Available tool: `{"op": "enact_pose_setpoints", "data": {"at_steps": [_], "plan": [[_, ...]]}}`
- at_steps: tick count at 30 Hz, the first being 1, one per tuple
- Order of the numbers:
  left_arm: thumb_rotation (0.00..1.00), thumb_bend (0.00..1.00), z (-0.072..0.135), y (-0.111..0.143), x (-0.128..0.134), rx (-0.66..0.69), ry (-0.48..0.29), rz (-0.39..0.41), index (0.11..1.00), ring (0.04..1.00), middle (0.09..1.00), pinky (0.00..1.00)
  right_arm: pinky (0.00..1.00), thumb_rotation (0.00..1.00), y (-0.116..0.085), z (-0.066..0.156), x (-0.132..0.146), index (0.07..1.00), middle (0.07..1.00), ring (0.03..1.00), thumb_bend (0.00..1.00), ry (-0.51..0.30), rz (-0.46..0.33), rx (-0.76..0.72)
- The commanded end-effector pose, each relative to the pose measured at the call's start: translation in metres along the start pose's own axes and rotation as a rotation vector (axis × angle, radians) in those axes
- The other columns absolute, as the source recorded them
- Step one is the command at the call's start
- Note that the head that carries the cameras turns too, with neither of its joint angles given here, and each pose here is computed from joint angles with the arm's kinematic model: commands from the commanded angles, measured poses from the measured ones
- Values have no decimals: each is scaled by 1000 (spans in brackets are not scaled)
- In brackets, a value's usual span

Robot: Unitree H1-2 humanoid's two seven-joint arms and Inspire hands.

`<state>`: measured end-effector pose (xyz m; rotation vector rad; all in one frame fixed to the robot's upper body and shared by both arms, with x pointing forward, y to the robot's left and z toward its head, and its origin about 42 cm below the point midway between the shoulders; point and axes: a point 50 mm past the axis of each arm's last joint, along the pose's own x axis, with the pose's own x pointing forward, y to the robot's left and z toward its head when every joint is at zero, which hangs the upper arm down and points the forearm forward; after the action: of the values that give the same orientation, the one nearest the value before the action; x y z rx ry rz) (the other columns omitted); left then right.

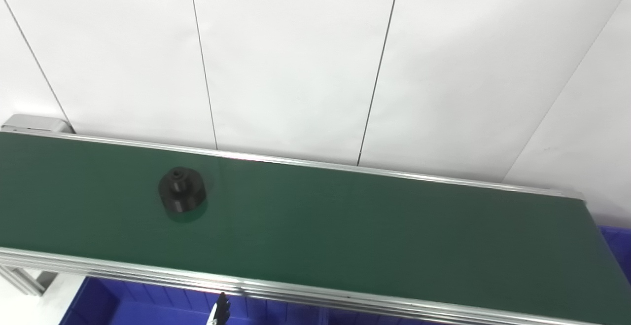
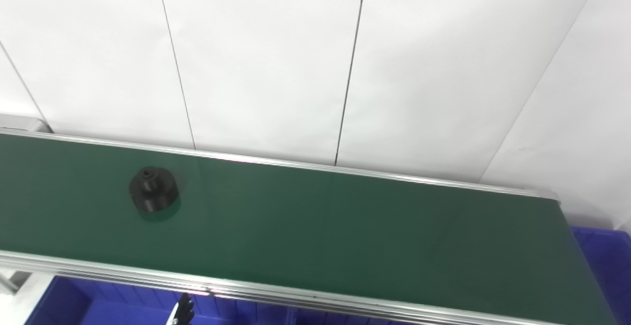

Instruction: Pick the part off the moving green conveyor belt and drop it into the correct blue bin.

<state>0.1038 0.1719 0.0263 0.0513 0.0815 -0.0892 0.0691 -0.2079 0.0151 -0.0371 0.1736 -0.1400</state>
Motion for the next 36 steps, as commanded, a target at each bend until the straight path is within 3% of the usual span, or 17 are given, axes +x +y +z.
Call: {"op": "enact_pose_setpoints", "data": {"at_steps": [1, 7, 10, 12, 14, 17, 20, 22, 31, 36], "plan": [[981, 726, 7, -6, 4, -26, -57, 10, 1000, 1000, 1000, 1000, 966, 1000, -4, 7, 1, 974, 975, 958, 737, -71, -4, 7], [964, 720, 10, -9, 9, -32, -60, 17, 1000, 1000, 1000, 1000, 959, 962, -5, 13, 3, 992, 995, 965, 718, -89, 33, 30], [966, 740, 12, -9, 11, -31, -60, 21, 1000, 1000, 1000, 1000, 891, 877, -5, 23, 5, 998, 1000, 935, 786, -109, 60, 20], [958, 745, 14, -8, 13, -28, -64, 19, 1000, 1000, 1000, 1000, 807, 774, -4, 33, 8, 988, 988, 891, 886, -129, 74, 3], [957, 736, 16, -5, 15, -16, -77, 12, 1000, 1000, 1000, 1000, 757, 609, -3, 47, 14, 998, 991, 888, 918, -173, 97, -17], [944, 726, 17, -1, 19, -17, -89, 9, 1000, 1000, 1000, 1000, 743, 533, -2, 71, 29, 1000, 999, 899, 943, -225, 125, -32], [932, 762, 17, 2, 23, -17, -87, 8, 1000, 1000, 1000, 1000, 741, 322, -1, 98, 48, 999, 1000, 927, 969, -265, 149, -52], [938, 751, 17, 3, 28, -15, -97, 5, 1000, 1000, 1000, 1000, 762, 265, -1, 122, 71, 991, 1000, 931, 972, -301, 169, -76], [941, 738, 16, -1, 37, -39, -104, -26, 1000, 1000, 1000, 1000, 760, 260, 14, 203, 154, 969, 998, 912, 961, -410, 236, -299], [951, 707, 15, -3, 41, -25, -115, -37, 1000, 1000, 1000, 1000, 728, 313, 31, 231, 192, 971, 997, 910, 981, -390, 310, -441]]}}
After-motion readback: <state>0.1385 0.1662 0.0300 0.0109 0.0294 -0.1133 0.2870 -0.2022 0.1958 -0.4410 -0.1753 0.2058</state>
